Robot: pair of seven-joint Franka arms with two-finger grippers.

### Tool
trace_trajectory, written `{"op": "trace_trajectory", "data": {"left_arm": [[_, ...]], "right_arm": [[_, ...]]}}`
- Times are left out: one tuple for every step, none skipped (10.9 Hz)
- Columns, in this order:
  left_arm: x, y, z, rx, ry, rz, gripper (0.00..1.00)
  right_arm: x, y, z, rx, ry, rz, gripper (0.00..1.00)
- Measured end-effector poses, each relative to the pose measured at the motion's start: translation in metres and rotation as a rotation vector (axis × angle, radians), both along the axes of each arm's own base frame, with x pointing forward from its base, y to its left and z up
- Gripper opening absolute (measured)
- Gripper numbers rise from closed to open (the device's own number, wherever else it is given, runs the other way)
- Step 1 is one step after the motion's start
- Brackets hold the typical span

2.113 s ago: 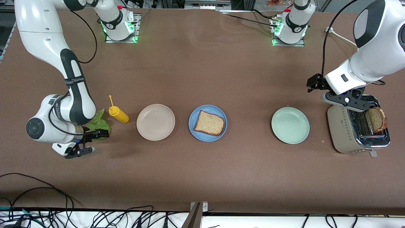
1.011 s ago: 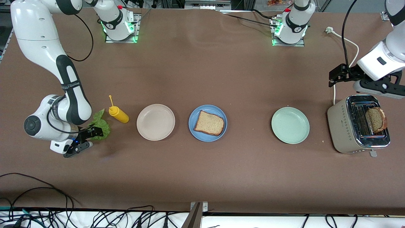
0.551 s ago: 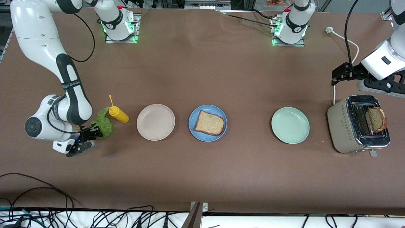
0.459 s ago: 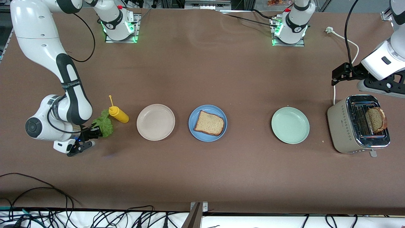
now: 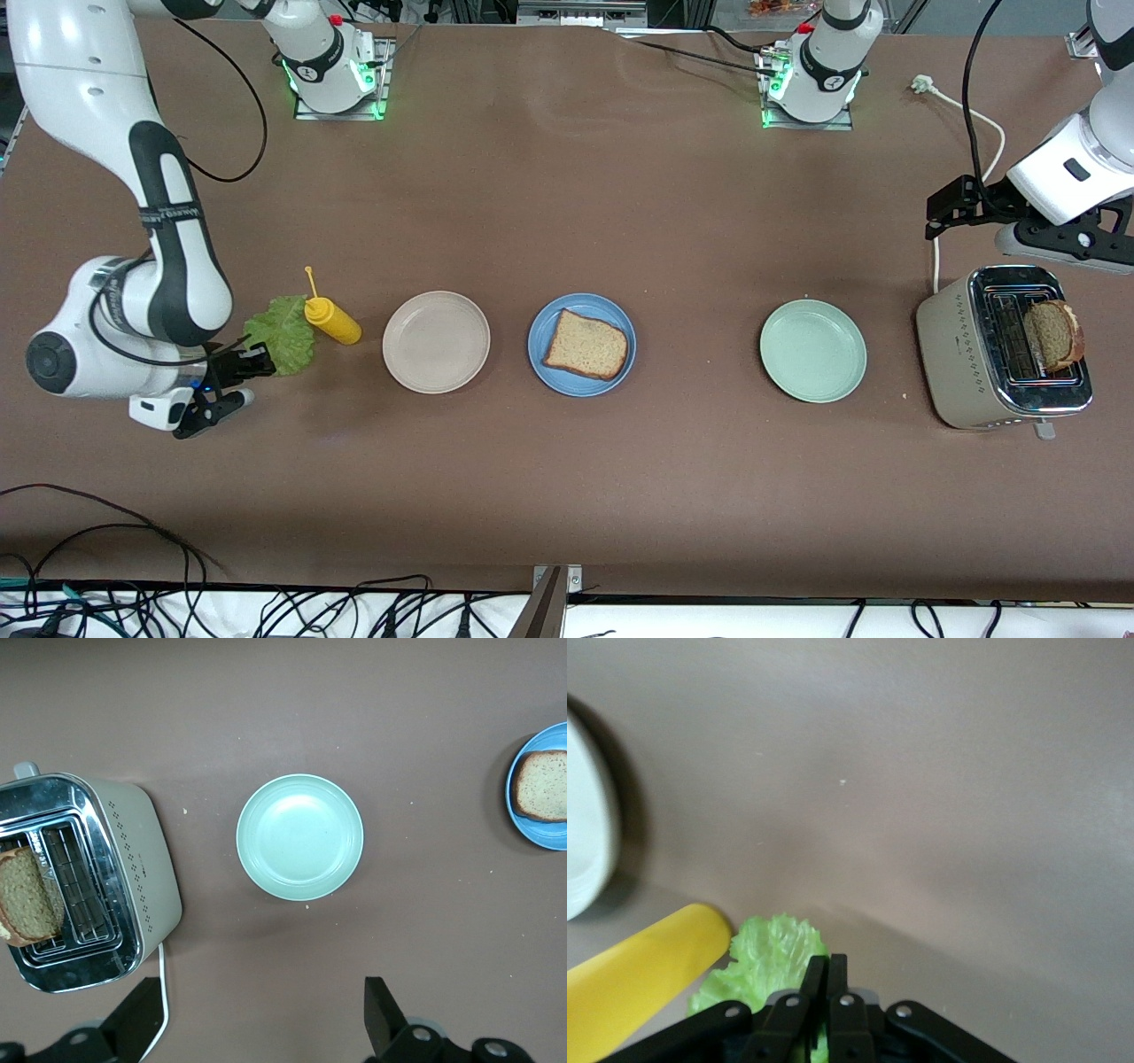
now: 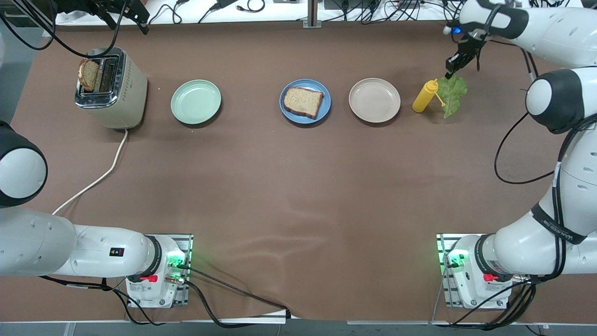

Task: Make sandwich in blue plate with both arms
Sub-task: 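Close the right gripper on the lettuce leaf and lift it, then carry the lettuce leaf over the bread on the blue plate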

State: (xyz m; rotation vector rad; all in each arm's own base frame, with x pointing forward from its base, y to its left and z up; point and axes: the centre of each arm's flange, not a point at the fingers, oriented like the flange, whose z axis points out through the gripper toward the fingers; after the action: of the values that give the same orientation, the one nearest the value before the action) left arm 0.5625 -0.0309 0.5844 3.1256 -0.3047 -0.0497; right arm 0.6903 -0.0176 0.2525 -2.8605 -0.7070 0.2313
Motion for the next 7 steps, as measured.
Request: {"op": "trace_trajectory", "data": {"left_arm": [[0.000,0.000,0.000,0.000,0.000,0.001,1.00],[0.000,0.000,0.000,0.000,0.001,0.001,1.00],[0.000,0.000,0.000,0.000,0.001,0.001,1.00],[0.000,0.000,0.000,0.000,0.001,0.002,1.00],[0.000,0.000,0.000,0.000,0.001,0.002,1.00],[0.000,0.000,-0.001,0.000,0.001,0.002,1.00],[0.000,0.000,-0.001,0.000,0.001,0.001,1.00]], "right_arm": [[0.000,0.001,0.019,0.006,0.005,0.006,0.04],[0.000,0.003,0.037,0.012,0.013,0.014,0.04],[-0.001,0.004,0.055,0.015,0.020,0.021,0.04],[-0.001,0.005,0.074,0.020,0.024,0.028,0.04],[-0.003,0.006,0.093,0.025,0.025,0.034,0.04],[-0.005,0.007,0.110,0.029,0.027,0.040,0.04],[-0.009,0.010,0.126,0.034,0.030,0.047,0.04]]}}
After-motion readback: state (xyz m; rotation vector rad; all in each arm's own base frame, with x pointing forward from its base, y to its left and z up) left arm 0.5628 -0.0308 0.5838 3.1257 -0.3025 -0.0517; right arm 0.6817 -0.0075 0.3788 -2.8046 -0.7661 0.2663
